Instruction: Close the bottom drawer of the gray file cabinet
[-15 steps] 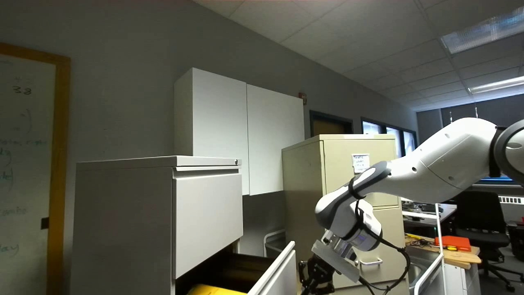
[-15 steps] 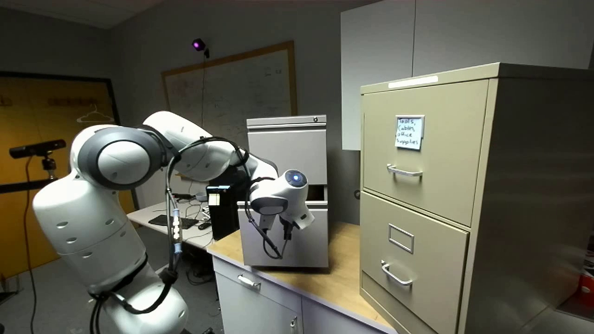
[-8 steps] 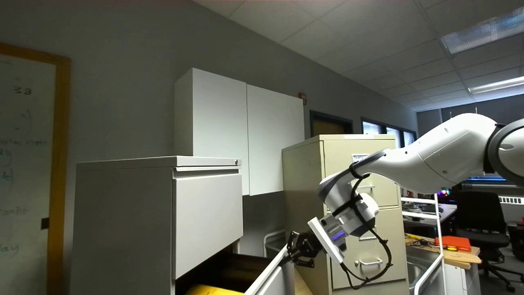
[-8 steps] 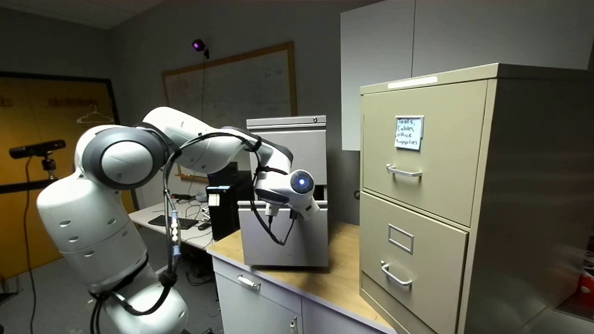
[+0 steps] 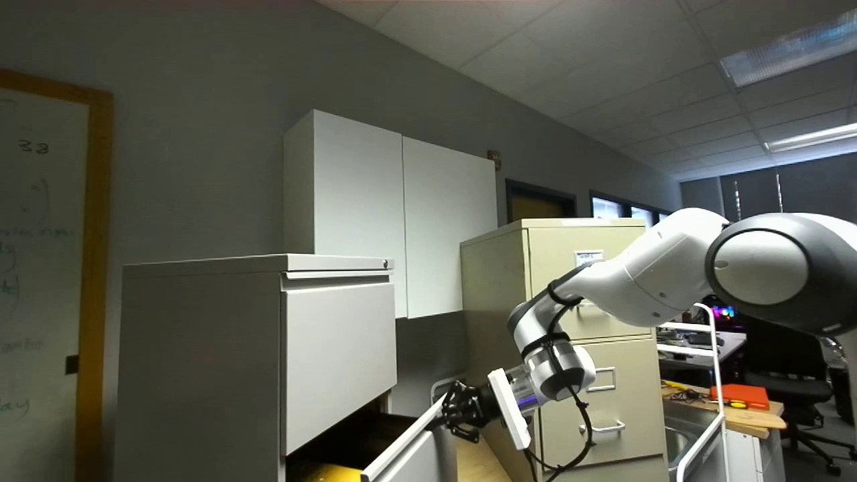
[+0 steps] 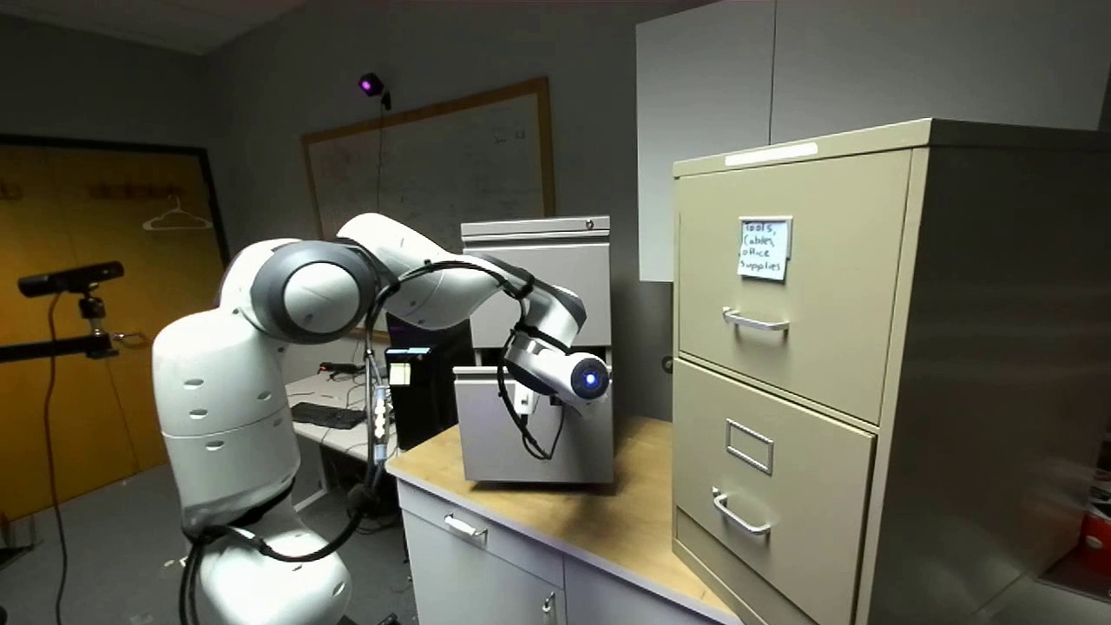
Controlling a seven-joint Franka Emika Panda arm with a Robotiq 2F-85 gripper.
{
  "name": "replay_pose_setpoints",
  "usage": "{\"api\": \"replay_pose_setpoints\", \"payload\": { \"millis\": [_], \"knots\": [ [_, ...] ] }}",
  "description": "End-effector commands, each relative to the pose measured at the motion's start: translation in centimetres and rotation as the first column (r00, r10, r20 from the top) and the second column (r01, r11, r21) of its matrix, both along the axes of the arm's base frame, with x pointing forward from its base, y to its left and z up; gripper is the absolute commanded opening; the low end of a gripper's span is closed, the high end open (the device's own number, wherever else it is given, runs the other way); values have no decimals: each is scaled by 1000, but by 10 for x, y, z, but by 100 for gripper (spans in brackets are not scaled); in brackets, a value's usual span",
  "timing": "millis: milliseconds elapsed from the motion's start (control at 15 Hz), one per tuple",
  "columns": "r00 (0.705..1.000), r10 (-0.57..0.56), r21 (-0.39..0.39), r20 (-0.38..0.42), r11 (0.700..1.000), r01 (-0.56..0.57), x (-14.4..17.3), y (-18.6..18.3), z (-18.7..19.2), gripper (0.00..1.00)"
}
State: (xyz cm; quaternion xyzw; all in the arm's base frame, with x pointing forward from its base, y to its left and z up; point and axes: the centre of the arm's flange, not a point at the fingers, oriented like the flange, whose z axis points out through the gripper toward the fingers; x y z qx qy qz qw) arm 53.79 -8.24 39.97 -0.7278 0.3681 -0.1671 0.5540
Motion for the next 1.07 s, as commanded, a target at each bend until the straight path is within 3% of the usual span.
{"api": "replay_pose_setpoints", "payload": {
  "millis": [0,600,1000],
  "knots": [
    [994,83,65,73,994,-88,69,28,15,3],
    [973,218,16,80,975,-220,155,79,26,3],
    [960,275,-33,55,961,-274,181,95,36,3]
  ]
}}
